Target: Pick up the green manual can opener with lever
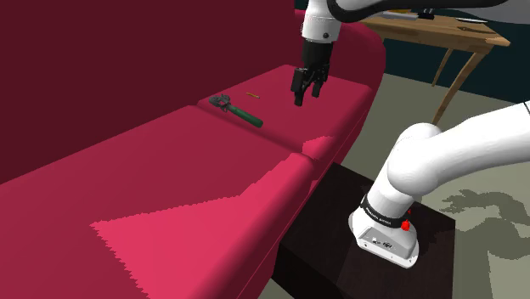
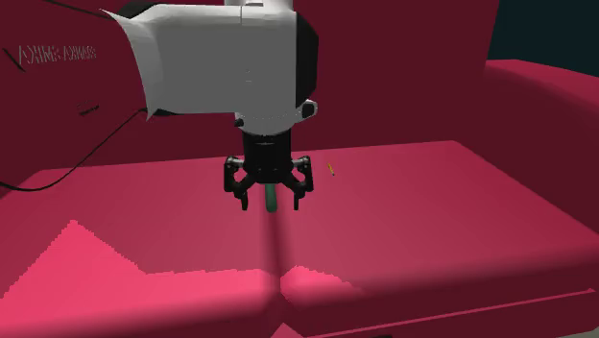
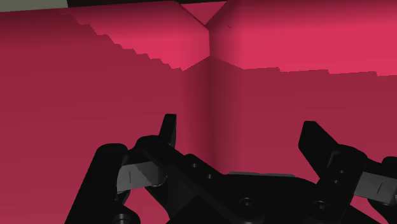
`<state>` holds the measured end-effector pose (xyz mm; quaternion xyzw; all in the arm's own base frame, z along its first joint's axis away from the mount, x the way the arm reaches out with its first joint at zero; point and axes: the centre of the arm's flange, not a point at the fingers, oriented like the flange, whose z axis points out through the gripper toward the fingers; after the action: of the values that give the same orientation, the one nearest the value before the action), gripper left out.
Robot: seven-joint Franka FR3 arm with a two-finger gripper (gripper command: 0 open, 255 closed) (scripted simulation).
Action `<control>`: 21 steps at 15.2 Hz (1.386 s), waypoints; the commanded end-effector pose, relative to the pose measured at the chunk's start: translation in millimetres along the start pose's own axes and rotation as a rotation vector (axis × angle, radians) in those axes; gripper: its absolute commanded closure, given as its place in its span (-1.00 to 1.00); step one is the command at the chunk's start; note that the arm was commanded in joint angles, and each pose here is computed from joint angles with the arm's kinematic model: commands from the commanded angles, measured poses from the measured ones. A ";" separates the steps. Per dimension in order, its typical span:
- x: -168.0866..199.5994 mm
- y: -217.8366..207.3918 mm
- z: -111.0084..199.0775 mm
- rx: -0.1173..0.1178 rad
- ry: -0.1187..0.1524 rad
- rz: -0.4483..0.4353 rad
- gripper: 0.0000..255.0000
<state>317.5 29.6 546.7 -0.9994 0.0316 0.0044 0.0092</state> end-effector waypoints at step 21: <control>230.6 -29.7 89.6 -0.032 0.106 -0.111 -1.00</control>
<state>533.2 46.4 458.5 -0.9987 -0.0206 -0.0451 -0.0071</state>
